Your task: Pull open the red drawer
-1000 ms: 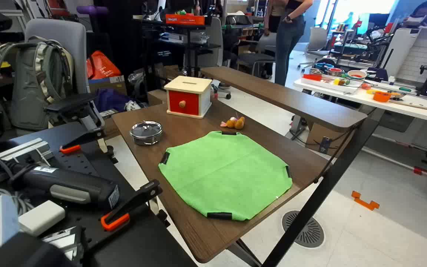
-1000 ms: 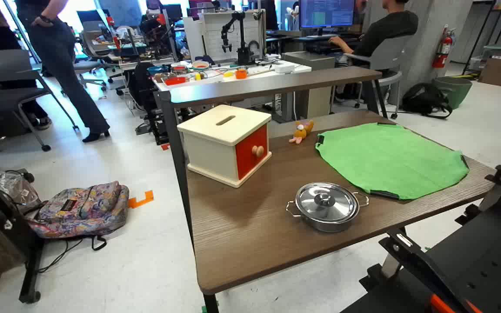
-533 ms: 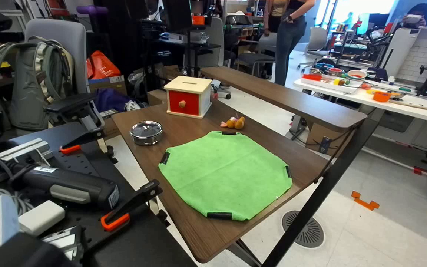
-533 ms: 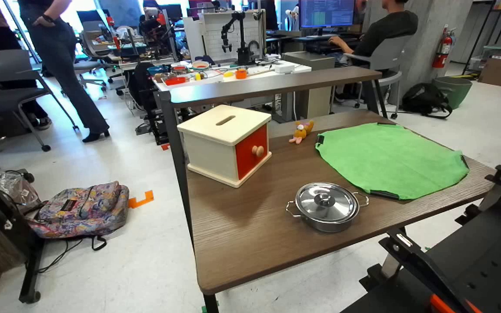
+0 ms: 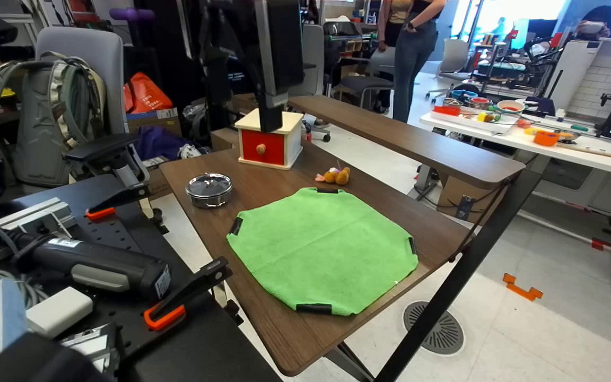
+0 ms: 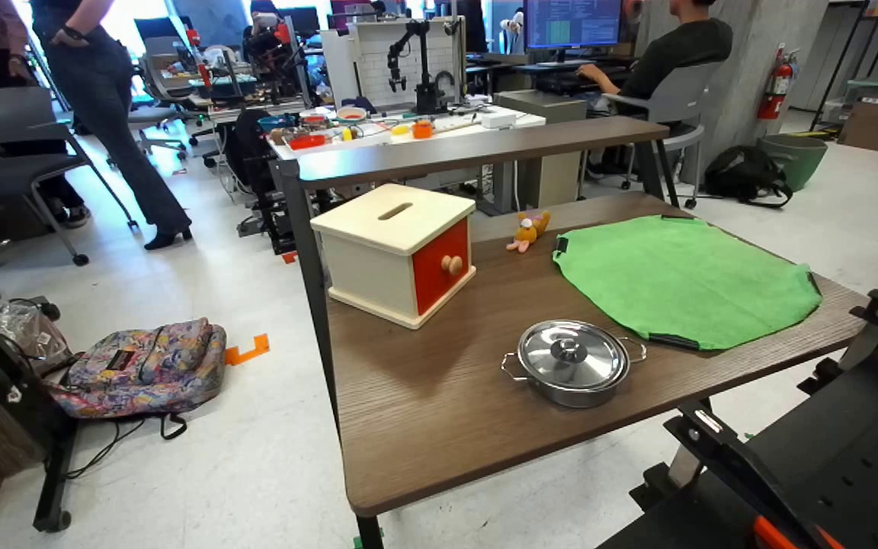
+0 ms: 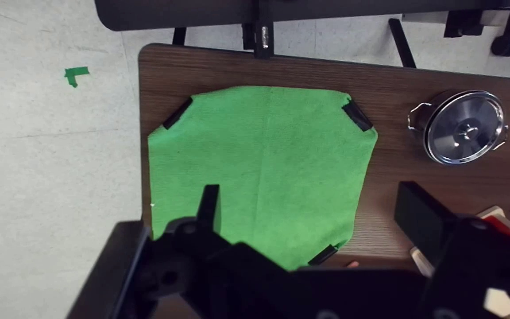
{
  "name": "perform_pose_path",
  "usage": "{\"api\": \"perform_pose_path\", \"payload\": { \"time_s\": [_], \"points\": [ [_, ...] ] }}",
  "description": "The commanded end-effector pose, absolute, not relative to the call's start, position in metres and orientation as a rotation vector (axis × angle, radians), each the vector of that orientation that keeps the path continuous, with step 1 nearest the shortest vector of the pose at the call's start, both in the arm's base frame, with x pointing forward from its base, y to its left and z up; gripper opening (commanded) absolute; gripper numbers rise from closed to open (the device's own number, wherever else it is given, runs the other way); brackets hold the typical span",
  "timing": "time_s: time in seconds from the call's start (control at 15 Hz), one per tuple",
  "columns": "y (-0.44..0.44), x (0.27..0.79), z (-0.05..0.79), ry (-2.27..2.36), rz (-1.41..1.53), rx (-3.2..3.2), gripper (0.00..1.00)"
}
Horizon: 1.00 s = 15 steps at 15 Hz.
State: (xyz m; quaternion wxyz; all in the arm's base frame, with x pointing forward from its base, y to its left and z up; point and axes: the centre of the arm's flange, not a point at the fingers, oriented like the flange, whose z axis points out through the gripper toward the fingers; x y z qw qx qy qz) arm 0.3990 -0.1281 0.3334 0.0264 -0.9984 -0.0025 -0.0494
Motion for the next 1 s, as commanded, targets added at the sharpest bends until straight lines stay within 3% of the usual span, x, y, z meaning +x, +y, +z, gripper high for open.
{"api": "perform_pose_path", "payload": {
  "time_s": [0.0, 0.53, 0.93],
  "points": [
    [-0.109, 0.458, 0.288, -0.129, -0.083, -3.063, 1.0],
    [-0.01, 0.533, 0.191, -0.432, 0.114, -3.011, 1.0],
    [0.052, 0.585, 0.152, -0.639, 0.097, -3.035, 1.0]
  ]
}}
